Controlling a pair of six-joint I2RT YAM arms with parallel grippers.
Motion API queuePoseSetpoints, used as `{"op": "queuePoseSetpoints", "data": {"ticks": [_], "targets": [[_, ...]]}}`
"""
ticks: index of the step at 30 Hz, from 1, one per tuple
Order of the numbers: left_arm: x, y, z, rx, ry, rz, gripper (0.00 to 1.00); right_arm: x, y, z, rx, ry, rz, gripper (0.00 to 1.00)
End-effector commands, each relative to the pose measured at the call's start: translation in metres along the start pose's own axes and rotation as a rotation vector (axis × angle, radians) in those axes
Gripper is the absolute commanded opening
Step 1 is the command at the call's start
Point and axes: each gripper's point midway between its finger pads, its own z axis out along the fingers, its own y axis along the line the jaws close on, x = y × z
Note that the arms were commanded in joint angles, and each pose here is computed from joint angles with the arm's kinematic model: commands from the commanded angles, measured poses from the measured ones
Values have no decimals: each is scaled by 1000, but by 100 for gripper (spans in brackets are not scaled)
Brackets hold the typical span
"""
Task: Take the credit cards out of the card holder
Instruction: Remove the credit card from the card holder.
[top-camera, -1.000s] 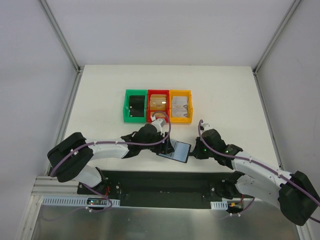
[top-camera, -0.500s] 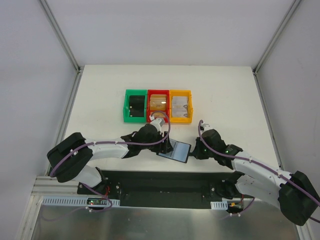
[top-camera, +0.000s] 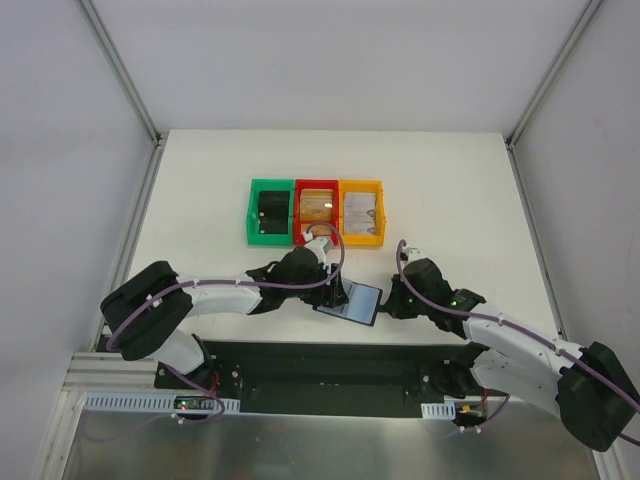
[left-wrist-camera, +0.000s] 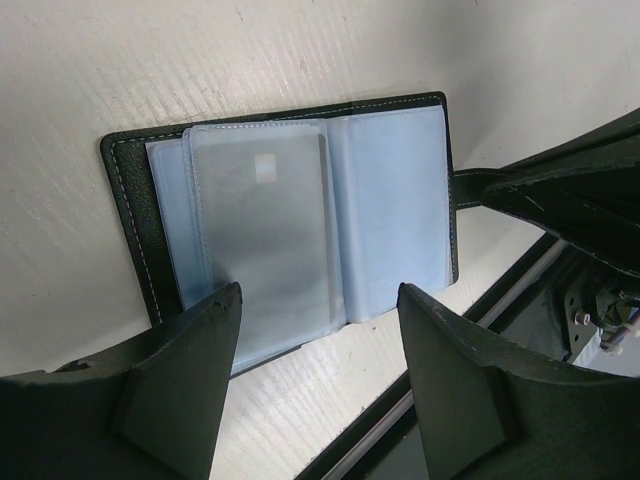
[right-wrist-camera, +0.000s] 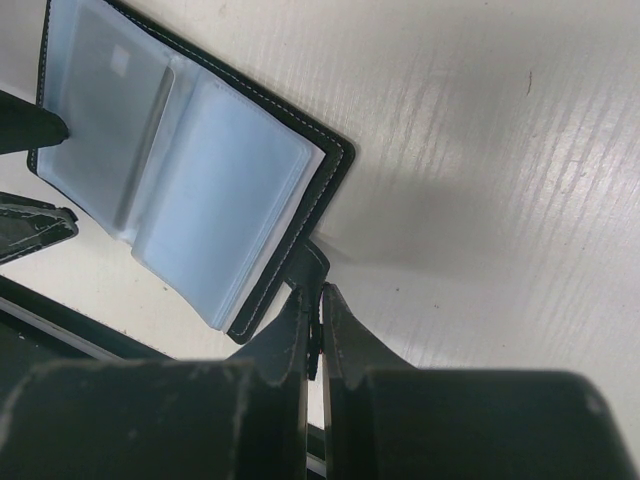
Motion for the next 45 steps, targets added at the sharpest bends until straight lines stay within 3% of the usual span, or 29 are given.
{"op": "queuePoseSetpoints", "data": {"ticks": [1, 8, 30, 45], "targets": [[-10, -6, -4, 1, -46, 1, 64, -4, 5, -1, -20, -15, 1, 0], [-20, 2, -16, -38, -118, 20, 65, -5, 5, -1, -19, -16, -5, 0], [6, -7, 7, 25, 21, 11, 63, -6, 6, 0, -21, -11, -6, 0], [5, -18, 8, 57, 10, 23, 63, -4, 5, 0, -20, -9, -2, 0]]}}
